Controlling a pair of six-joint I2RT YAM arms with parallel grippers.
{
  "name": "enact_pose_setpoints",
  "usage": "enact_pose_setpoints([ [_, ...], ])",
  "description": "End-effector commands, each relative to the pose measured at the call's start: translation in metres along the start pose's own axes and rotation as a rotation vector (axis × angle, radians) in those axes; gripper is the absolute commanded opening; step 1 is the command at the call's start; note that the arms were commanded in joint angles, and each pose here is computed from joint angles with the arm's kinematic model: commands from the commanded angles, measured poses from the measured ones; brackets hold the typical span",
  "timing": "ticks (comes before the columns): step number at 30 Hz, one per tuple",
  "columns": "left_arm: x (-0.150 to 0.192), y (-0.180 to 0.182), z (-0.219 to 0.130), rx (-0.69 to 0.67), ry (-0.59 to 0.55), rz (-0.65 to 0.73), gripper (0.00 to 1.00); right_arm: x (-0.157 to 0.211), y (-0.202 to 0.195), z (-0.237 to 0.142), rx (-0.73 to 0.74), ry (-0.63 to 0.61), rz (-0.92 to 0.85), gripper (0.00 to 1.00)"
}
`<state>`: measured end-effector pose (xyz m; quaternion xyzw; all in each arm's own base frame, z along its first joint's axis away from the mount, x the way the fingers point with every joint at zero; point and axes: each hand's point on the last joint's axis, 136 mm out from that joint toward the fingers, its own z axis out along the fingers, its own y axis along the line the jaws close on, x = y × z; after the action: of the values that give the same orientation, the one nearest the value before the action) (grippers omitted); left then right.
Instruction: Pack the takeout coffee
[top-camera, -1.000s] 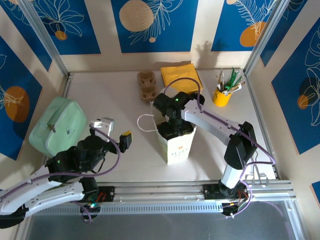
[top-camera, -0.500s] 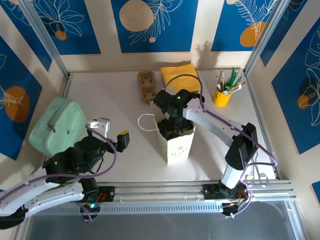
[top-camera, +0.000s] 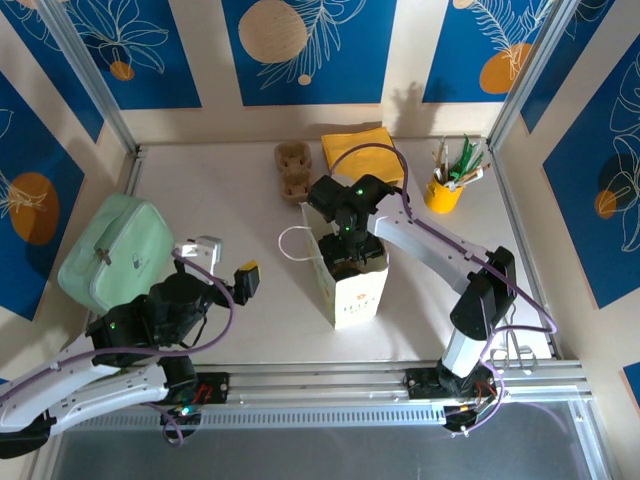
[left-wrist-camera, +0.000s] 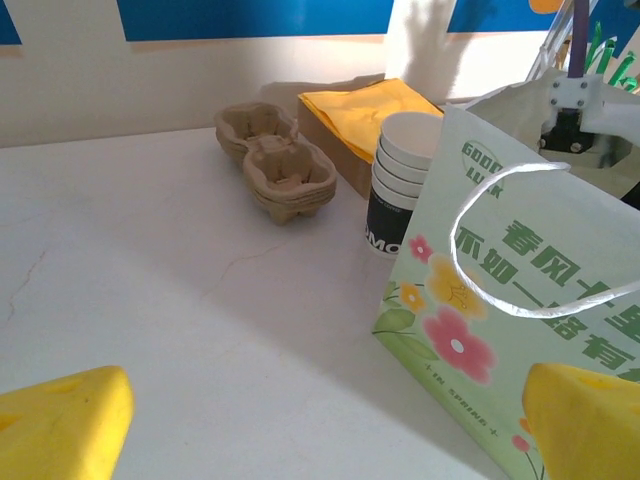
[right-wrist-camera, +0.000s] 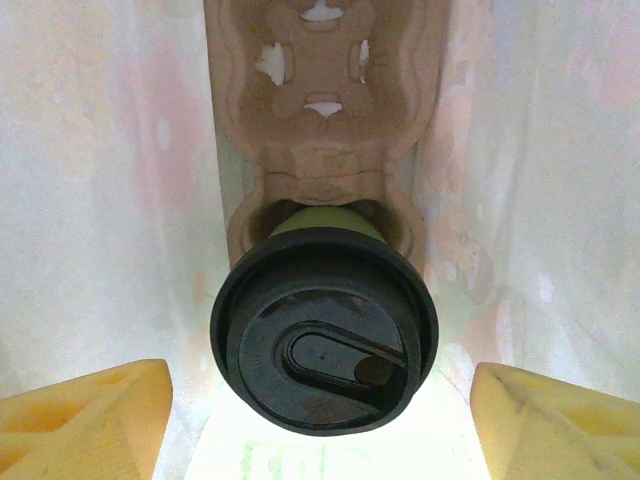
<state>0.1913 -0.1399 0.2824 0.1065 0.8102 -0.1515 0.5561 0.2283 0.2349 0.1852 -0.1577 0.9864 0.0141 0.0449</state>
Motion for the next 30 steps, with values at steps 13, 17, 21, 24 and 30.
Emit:
enact_pose_setpoints([
  [13,0.002,0.006,0.000,-0.020,-0.006,-0.020,0.99,-0.001,-0.002,-0.032,-0.002,-0.062,-0.002,0.78],
  [17,0.002,0.005,0.000,-0.017,-0.007,-0.021,0.99,-0.002,-0.003,-0.039,0.005,-0.077,-0.003,0.79],
  [21,0.001,0.006,-0.001,-0.019,-0.010,-0.022,0.99,-0.004,-0.002,-0.045,-0.003,-0.096,-0.004,0.80],
  [24,0.000,0.006,-0.001,-0.017,-0.013,-0.024,0.99,-0.006,-0.002,-0.052,-0.004,-0.111,-0.004,0.80],
  [30,-0.002,0.006,-0.001,-0.017,-0.022,-0.025,0.99,-0.011,0.000,-0.068,-0.023,-0.152,-0.005,0.80],
])
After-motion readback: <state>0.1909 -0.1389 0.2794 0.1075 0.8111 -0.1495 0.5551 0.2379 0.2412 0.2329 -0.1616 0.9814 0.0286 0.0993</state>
